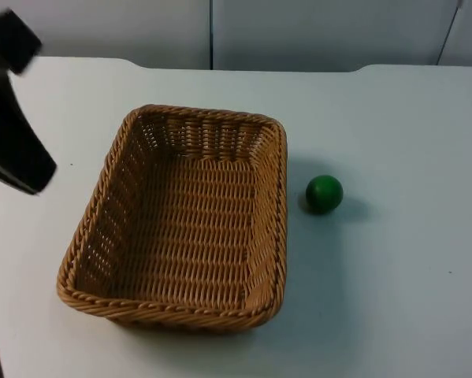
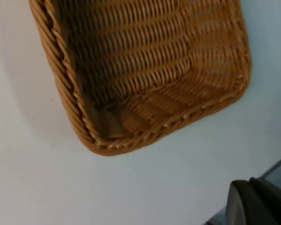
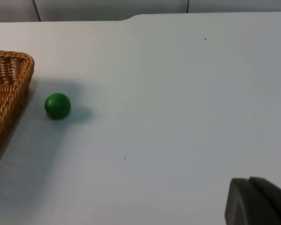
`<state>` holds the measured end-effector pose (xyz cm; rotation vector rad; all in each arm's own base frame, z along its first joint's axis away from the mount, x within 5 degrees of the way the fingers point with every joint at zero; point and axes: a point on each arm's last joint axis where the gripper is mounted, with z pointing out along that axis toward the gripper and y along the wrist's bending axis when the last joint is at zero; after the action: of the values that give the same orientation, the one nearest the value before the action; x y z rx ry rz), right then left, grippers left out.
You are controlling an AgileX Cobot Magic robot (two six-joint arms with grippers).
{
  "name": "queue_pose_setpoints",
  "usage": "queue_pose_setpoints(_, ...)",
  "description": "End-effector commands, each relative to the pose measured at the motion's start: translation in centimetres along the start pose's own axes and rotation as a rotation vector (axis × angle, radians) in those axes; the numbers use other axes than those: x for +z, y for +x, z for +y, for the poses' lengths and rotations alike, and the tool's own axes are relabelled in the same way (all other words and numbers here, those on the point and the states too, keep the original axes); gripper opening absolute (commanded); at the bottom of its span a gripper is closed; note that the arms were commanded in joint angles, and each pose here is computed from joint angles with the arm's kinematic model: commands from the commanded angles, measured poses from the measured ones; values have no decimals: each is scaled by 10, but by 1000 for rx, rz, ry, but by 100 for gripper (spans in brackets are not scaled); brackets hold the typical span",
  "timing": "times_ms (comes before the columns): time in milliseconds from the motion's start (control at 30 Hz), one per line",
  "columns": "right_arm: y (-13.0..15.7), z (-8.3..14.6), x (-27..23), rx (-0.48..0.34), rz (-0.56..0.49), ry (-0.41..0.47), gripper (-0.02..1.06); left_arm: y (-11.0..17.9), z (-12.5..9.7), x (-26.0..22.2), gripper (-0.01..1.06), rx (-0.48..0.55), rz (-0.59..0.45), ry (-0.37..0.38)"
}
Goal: Pick up the basket with the left hand and place the ball into the basket with the right hand.
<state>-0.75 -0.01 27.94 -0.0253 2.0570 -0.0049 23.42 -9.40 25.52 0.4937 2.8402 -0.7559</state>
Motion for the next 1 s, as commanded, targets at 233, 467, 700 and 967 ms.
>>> queue_pose_setpoints(233, 0, 0, 1, 3, -6, 8, 0, -30, 8, 74, 0, 243, 15, -336)
queue_pose_setpoints(467, 0, 0, 1, 3, -6, 8, 0, -63, 16, 77, 0, 292, -13, -446)
queue_pose_setpoints(700, 0, 0, 1, 6, -6, 8, 0, -88, 6, 67, 37, 300, -159, -435)
queue_pose_setpoints(967, 0, 0, 1, 4, -6, 8, 0, -93, 12, 75, 64, 157, -224, -433)
